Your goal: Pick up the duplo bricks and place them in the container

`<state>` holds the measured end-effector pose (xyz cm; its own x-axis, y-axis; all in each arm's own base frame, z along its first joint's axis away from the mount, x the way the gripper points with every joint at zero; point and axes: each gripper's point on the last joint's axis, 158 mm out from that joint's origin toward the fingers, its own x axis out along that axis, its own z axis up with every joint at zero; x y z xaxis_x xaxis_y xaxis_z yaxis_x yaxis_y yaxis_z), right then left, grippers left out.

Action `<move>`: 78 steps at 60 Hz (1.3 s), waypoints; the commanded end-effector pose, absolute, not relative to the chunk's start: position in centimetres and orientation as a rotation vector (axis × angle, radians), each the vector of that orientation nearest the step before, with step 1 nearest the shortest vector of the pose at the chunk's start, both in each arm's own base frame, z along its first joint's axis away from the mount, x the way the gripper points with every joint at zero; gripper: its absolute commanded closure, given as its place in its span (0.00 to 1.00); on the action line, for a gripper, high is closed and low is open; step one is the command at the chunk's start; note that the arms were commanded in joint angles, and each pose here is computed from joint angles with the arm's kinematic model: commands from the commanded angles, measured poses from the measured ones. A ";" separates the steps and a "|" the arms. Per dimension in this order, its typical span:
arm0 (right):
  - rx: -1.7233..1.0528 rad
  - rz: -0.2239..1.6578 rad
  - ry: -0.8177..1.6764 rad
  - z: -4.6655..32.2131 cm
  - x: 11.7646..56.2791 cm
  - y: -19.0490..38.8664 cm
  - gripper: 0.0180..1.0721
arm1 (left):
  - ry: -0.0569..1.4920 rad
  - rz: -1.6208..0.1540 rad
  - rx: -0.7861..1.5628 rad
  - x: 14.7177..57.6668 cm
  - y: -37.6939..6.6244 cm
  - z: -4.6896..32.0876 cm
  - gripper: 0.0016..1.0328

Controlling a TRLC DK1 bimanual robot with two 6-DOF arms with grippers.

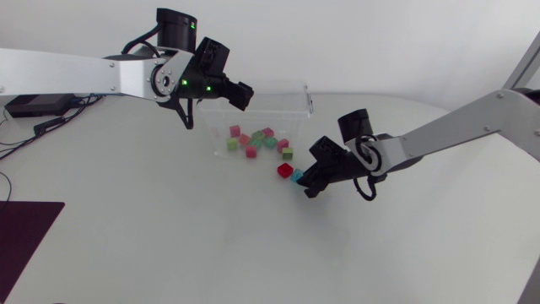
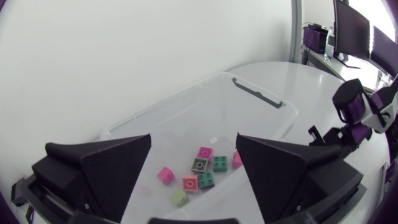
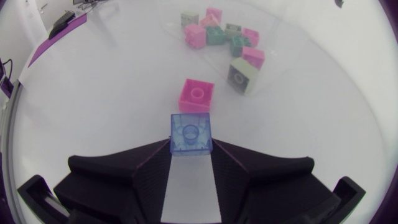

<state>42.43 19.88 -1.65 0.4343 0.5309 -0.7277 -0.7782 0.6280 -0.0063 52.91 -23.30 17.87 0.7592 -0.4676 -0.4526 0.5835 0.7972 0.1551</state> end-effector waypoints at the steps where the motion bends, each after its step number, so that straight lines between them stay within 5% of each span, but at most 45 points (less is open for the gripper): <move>1: -0.381 0.802 0.681 2.3 42.6 18.5 0.71 | 0.454 -0.634 0.348 49.8 -24.3 16.3 0.06; 24: -0.321 0.734 0.527 12.6 43.6 17.6 0.71 | 0.689 -0.810 0.463 44.3 -27.0 5.3 0.07; 40: -0.280 0.710 0.465 15.9 47.2 19.6 0.71 | 0.742 -0.868 0.484 42.5 -29.5 2.2 0.07; 63: -0.247 0.685 0.479 14.5 54.1 23.0 0.70 | 0.795 -0.880 0.493 40.8 -29.9 -1.0 0.07; 67: -0.245 0.684 0.489 13.9 54.9 23.6 0.52 | 0.797 -0.870 0.487 40.9 -30.1 -1.5 0.07; 73: -0.244 0.677 0.486 14.2 54.9 23.9 0.07 | 0.793 -0.853 0.484 41.3 -30.5 -1.6 0.07; 78: -0.235 0.671 0.476 15.2 54.3 23.4 0.05 | 0.789 -0.836 0.485 41.7 -30.8 -1.5 0.07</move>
<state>54.54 23.74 14.00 0.6698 0.5430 -0.5065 -0.6596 0.7483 -0.0701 41.90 -30.43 0.11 0.4303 -0.4873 -0.7599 0.8131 0.5748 0.0918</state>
